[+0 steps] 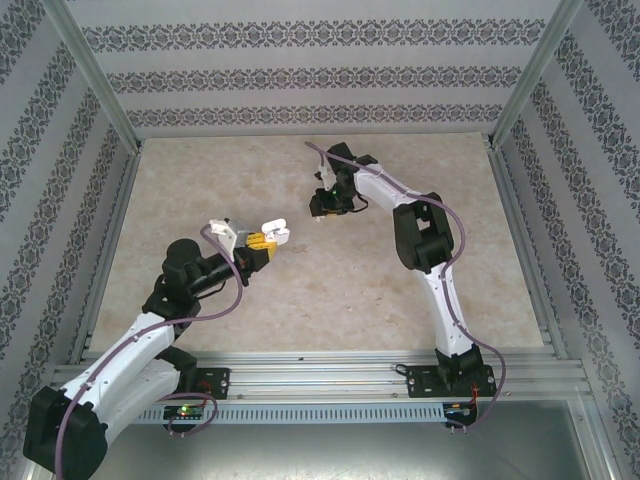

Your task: Insert the wireless bluetooth earbuds into the charging case

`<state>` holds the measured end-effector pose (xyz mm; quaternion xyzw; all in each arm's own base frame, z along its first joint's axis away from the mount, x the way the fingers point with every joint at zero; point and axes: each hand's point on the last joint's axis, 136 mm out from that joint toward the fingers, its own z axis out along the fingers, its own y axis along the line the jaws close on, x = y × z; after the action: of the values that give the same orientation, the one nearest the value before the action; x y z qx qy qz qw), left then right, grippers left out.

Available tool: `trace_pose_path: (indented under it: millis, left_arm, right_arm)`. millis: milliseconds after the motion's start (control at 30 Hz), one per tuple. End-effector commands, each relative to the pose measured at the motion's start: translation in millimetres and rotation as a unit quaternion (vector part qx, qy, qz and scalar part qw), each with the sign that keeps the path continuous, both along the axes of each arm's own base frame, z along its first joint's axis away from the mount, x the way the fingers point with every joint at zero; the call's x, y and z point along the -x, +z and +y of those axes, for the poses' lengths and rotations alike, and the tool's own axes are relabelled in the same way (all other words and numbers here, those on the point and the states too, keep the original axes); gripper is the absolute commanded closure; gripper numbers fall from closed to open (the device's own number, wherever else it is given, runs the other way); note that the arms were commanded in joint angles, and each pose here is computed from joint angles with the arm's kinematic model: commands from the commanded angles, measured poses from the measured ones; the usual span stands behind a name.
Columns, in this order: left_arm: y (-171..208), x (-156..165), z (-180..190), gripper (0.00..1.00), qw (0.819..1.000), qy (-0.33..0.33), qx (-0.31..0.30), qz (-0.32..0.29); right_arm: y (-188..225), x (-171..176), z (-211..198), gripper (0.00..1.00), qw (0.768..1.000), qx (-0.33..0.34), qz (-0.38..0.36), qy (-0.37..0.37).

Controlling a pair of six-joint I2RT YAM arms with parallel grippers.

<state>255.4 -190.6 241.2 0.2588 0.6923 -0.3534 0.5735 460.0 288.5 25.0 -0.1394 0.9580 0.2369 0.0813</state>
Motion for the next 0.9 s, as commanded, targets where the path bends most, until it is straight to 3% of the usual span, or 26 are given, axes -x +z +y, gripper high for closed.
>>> trace_pose_path:
  millis: [0, 533, 667, 867]
  left_arm:
    - [1.7, 2.9, 1.1, 1.00, 1.000, 0.002, 0.009, 0.002]
    - [6.4, 9.5, 2.2, 1.00, 1.000, -0.001, 0.014, -0.002]
    - [6.3, 11.9, 3.0, 1.00, 1.000, -0.002, 0.010, -0.004]
    - [6.8, 13.3, 3.6, 1.00, 1.000, -0.002, 0.010, -0.007]
  right_arm:
    - [-5.5, 37.9, 6.1, 0.62, 0.999, 0.022, 0.041, 0.010]
    - [2.8, 133.4, 33.6, 0.52, 0.993, -0.002, 0.113, -0.035]
    - [24.8, 132.5, 27.9, 0.52, 0.995, 0.005, 0.093, -0.039]
    - [55.1, 102.8, 10.5, 0.53, 0.997, 0.000, 0.054, -0.058]
